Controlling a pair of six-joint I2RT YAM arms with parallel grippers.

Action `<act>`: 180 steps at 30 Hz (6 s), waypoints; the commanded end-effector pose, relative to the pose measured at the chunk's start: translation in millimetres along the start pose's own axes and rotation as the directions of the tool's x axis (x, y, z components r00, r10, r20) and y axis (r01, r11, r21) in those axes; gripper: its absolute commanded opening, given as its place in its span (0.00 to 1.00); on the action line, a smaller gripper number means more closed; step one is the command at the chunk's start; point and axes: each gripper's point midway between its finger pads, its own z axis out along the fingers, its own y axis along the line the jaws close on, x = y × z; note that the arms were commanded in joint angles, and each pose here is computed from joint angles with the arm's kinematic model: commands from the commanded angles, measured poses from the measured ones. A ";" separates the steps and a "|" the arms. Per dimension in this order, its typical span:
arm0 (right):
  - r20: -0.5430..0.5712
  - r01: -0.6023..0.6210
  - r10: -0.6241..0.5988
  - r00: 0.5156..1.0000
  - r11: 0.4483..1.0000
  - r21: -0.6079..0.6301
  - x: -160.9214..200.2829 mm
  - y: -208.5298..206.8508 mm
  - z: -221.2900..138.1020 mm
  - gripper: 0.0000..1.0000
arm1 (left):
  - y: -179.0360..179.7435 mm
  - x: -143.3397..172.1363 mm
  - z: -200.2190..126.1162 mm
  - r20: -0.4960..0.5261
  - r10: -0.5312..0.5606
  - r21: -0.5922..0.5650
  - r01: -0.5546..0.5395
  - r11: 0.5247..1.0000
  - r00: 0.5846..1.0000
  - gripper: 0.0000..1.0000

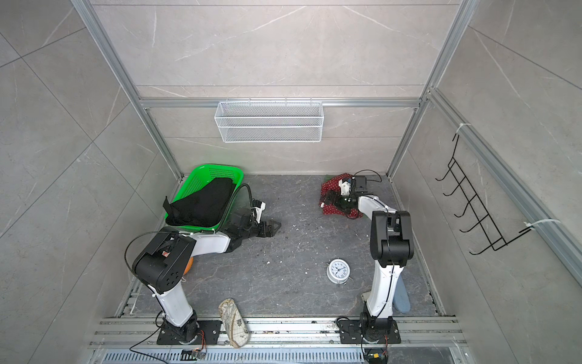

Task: Fold and stack skirts
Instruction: Smooth out the skirt on the skirt, then pick up the skirt from the basket, then flatten out the skirt at the center of the table.

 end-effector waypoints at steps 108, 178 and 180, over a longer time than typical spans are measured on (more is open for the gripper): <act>0.079 0.188 -0.245 0.966 0.883 0.431 55.0 80.1 -118.5 1.00 | 304.6 -89.9 -95.6 -0.192 -0.279 -0.728 0.054 0.683 0.941 0.74; 0.135 0.168 -0.247 0.960 0.889 0.427 45.5 75.3 -92.0 1.00 | -181.0 -177.2 -174.2 0.356 0.427 0.267 -0.528 0.806 0.831 0.00; 0.126 0.175 -0.247 0.961 0.893 0.415 48.3 76.4 -90.3 1.00 | -175.7 -155.8 -145.8 0.287 0.434 0.279 -0.507 0.815 0.854 0.00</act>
